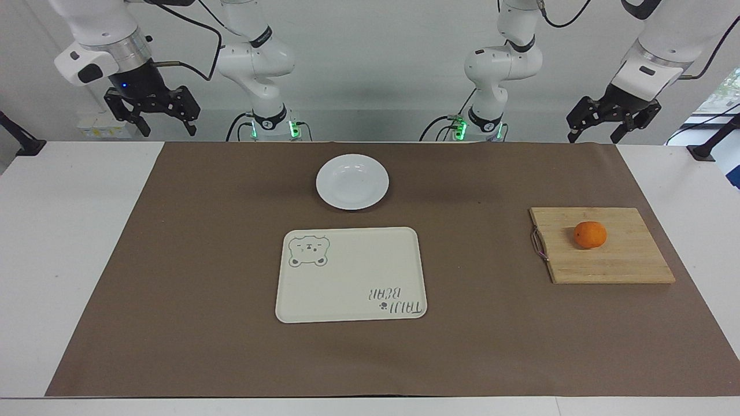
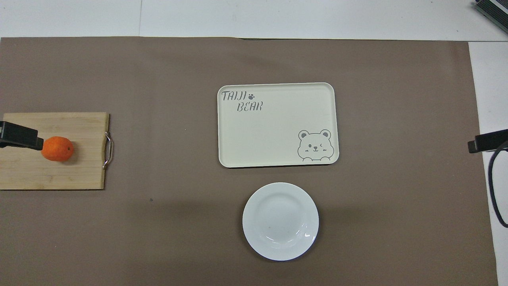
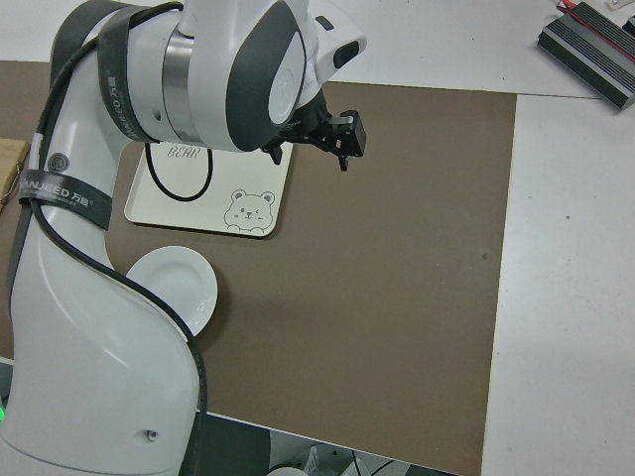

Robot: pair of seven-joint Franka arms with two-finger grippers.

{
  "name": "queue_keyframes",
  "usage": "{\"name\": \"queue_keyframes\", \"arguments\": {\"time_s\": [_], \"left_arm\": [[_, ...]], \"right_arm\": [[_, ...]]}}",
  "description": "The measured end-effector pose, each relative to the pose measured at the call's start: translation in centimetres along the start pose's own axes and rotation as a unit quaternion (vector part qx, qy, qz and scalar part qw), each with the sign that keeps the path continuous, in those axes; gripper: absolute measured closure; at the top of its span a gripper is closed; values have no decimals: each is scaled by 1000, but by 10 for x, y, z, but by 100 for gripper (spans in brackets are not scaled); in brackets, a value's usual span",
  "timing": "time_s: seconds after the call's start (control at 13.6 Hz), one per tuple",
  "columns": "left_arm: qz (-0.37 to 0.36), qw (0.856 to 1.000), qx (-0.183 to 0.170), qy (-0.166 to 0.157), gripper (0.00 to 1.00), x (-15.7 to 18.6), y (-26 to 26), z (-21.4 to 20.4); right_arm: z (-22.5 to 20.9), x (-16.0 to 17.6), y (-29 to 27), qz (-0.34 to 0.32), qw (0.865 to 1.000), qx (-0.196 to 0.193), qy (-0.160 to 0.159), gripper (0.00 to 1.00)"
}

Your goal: Place orange and plate with both arms

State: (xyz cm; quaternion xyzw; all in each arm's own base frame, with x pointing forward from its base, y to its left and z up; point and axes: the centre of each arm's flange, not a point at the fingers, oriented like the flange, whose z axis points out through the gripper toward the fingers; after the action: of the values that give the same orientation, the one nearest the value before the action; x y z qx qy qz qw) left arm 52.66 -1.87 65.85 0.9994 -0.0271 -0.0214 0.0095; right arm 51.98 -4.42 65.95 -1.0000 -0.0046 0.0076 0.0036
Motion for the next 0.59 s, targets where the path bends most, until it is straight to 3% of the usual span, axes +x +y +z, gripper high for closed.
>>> {"name": "queue_keyframes", "arguments": {"time_s": [0.59], "left_arm": [[0,1000,0,0,0,0,0,0]], "right_arm": [[0,3,-11,-13,1000,-18,8,0]]}}
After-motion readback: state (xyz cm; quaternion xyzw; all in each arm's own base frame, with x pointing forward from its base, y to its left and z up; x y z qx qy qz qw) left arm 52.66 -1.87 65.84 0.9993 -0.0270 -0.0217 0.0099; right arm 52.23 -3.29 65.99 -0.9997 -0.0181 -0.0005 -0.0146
